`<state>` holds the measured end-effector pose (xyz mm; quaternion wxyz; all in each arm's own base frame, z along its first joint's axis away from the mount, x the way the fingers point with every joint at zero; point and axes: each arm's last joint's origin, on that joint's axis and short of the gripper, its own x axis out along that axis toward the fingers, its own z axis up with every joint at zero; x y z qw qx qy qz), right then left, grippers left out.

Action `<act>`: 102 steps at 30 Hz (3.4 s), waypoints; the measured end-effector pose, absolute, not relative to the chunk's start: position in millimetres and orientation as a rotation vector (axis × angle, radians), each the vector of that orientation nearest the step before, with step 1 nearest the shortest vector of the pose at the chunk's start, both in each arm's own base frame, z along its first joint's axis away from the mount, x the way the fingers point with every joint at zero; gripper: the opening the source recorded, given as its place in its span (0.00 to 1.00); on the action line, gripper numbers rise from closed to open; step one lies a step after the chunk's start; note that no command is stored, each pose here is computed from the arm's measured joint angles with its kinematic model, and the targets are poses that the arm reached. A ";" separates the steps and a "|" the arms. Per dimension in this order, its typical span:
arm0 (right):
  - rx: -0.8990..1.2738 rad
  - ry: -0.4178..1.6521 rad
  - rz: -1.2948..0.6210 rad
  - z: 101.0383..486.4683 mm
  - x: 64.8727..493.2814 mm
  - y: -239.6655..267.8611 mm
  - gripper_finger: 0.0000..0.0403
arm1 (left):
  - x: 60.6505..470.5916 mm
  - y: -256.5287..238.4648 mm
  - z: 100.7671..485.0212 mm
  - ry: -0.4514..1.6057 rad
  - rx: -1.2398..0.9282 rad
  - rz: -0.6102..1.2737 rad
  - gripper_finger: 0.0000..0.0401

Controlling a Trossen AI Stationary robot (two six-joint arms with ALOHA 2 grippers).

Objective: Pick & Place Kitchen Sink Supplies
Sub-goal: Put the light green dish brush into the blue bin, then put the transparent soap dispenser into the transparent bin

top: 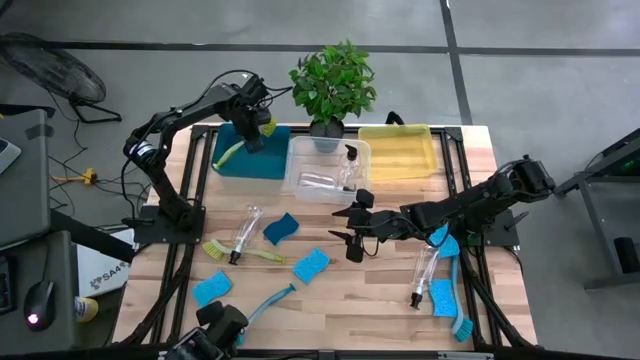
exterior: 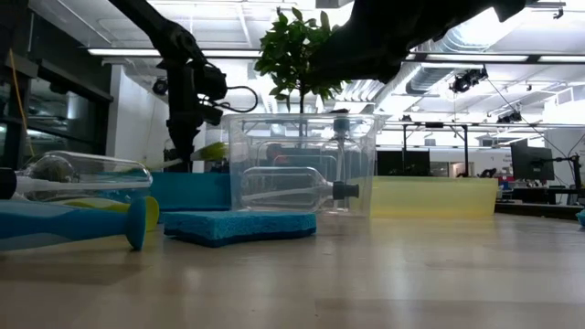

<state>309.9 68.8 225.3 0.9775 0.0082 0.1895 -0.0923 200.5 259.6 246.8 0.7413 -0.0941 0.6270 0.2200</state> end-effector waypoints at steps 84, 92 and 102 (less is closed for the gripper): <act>0.085 0.526 -0.139 212.7 303.7 69.9 0.56 | 140.8 -32.3 255.9 1.305 -0.718 0.523 0.31; 0.077 0.540 -0.117 211.7 303.2 70.3 0.56 | 143.2 -56.7 253.5 1.241 -0.778 0.473 0.31; 0.078 0.562 -0.096 210.2 302.0 71.9 0.56 | 147.9 -85.3 239.3 1.309 -0.754 0.518 0.45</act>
